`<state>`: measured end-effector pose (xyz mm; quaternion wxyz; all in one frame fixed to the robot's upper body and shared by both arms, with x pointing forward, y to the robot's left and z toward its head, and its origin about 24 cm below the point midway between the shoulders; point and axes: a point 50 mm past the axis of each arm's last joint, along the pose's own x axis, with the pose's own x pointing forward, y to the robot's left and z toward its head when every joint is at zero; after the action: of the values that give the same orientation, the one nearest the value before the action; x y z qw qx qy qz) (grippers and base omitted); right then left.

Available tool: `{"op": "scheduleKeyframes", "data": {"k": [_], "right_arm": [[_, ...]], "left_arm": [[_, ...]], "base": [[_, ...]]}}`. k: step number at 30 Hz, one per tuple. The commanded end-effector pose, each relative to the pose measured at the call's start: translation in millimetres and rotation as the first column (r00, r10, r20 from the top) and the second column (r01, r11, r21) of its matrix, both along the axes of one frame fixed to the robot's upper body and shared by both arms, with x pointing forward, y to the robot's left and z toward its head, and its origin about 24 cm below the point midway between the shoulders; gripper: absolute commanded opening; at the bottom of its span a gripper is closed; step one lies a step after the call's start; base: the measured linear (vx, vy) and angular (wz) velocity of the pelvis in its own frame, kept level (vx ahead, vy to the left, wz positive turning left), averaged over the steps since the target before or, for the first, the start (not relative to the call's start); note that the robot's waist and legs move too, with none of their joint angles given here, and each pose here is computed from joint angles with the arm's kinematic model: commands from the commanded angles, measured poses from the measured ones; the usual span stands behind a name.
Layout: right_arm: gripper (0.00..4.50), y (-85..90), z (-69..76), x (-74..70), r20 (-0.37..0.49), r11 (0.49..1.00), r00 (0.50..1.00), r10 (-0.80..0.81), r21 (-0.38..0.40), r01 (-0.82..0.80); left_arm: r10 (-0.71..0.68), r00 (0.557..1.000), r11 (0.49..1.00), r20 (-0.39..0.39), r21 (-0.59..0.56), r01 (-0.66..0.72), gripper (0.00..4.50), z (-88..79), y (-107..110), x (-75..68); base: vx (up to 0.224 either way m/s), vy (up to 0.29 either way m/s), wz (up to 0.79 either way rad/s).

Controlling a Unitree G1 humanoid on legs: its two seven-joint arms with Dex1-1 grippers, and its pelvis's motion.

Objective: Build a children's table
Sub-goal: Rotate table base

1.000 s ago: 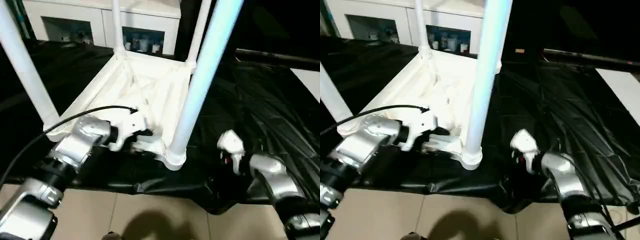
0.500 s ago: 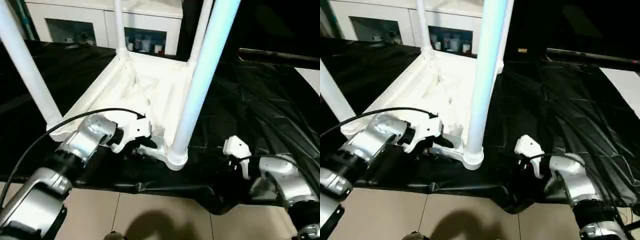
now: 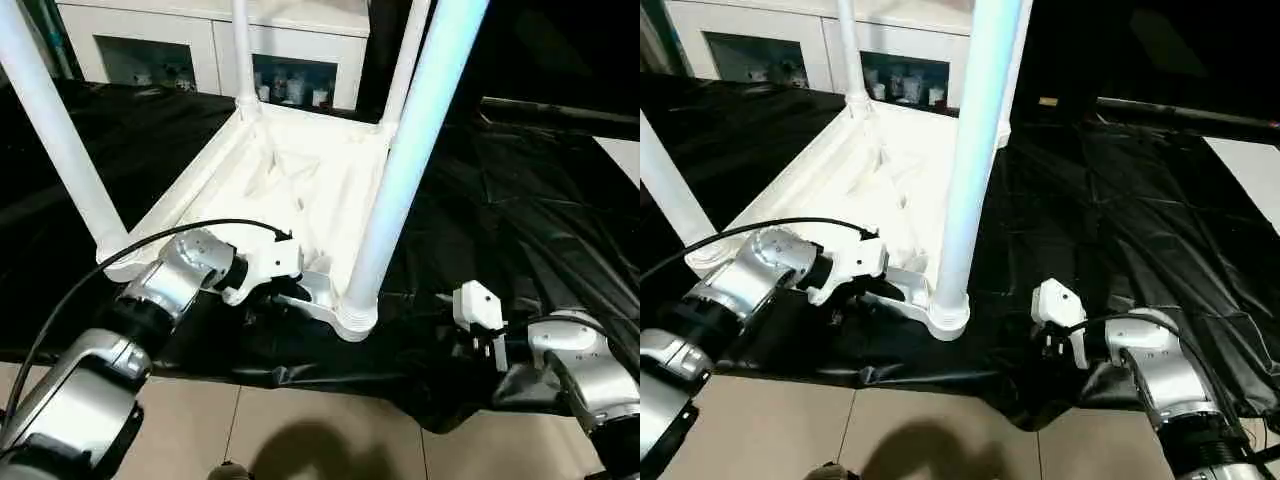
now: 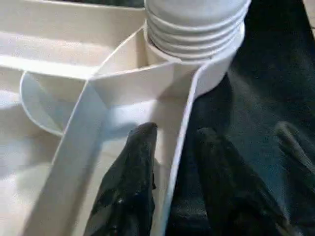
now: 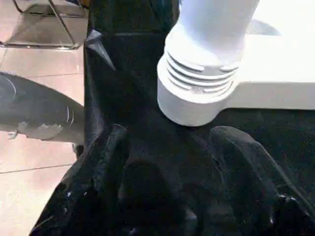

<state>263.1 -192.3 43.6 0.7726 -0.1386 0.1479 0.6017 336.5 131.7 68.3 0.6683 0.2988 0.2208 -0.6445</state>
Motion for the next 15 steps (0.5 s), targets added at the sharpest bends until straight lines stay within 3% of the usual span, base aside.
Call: {"op": "scheduleKeyframes", "data": {"k": [1,11,15], "right_arm": [[2.94,-3.7,3.5,-2.1,0.002,1.0,1.0,0.004,-0.006,-0.004],[2.94,-5.8,4.4,1.9,0.038,0.998,0.997,-0.063,-0.01,0.063],[2.94,-7.7,2.8,11.6,0.073,0.983,0.98,-0.183,0.003,0.183]], "left_arm": [[-0.004,1.0,1.0,0.031,0.019,0.003,1.21,3.8,-1,3.6],[0.021,1.0,0.995,0.013,0.095,-0.022,0.46,-2.6,2,0.9],[0.121,0.99,0.992,-0.075,0.04,-0.119,0.26,-7.2,-2,-5.5]], "base": [[0.0,0.0,0.0],[0.0,0.0,0.0],[0.0,0.0,0.0]]}}
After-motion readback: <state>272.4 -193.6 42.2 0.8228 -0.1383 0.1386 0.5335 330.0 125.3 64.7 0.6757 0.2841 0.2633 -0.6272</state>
